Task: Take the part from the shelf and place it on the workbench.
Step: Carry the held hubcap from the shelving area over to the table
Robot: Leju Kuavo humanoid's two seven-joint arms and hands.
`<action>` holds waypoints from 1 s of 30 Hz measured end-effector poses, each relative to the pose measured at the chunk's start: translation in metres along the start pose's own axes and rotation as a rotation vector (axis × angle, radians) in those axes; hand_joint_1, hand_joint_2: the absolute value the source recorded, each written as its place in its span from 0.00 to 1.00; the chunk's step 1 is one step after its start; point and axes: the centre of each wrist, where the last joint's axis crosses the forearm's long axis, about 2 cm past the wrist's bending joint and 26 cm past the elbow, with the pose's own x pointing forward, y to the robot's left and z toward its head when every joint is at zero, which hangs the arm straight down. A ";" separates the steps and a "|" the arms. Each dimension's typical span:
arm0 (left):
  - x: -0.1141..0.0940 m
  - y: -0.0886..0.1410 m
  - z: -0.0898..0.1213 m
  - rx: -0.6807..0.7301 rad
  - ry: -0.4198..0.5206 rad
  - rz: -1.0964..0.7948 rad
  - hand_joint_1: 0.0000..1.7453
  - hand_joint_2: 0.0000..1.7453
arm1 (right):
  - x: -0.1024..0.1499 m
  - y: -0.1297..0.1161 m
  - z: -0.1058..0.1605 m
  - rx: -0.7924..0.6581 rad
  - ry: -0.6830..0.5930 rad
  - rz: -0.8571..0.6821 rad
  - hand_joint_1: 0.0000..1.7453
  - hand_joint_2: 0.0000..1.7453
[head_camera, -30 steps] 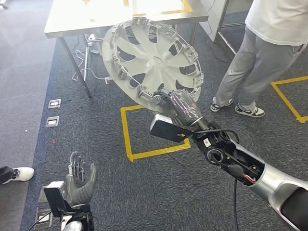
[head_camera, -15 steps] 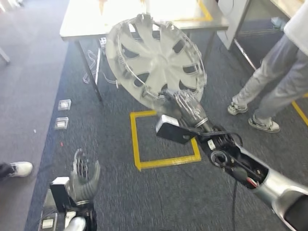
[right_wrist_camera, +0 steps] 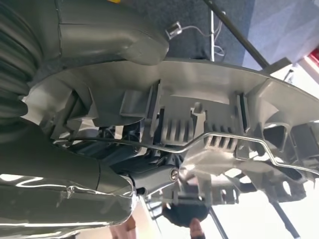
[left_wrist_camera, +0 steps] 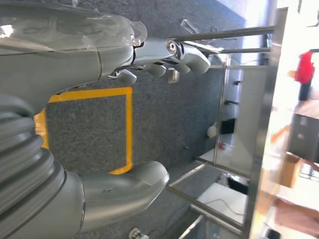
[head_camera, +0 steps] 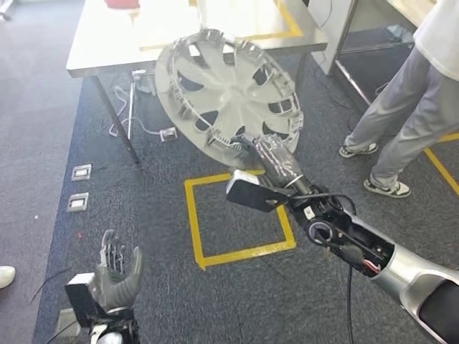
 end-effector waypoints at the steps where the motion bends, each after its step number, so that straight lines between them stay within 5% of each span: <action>1: 0.000 0.000 0.000 -0.001 0.001 0.000 0.00 1.00 | 0.000 0.000 0.000 -0.006 0.001 0.001 1.00 1.00; 30: 0.002 0.005 -0.003 -0.025 0.014 -0.021 0.00 1.00 | -0.007 -0.001 0.010 -0.059 0.044 -0.009 1.00 1.00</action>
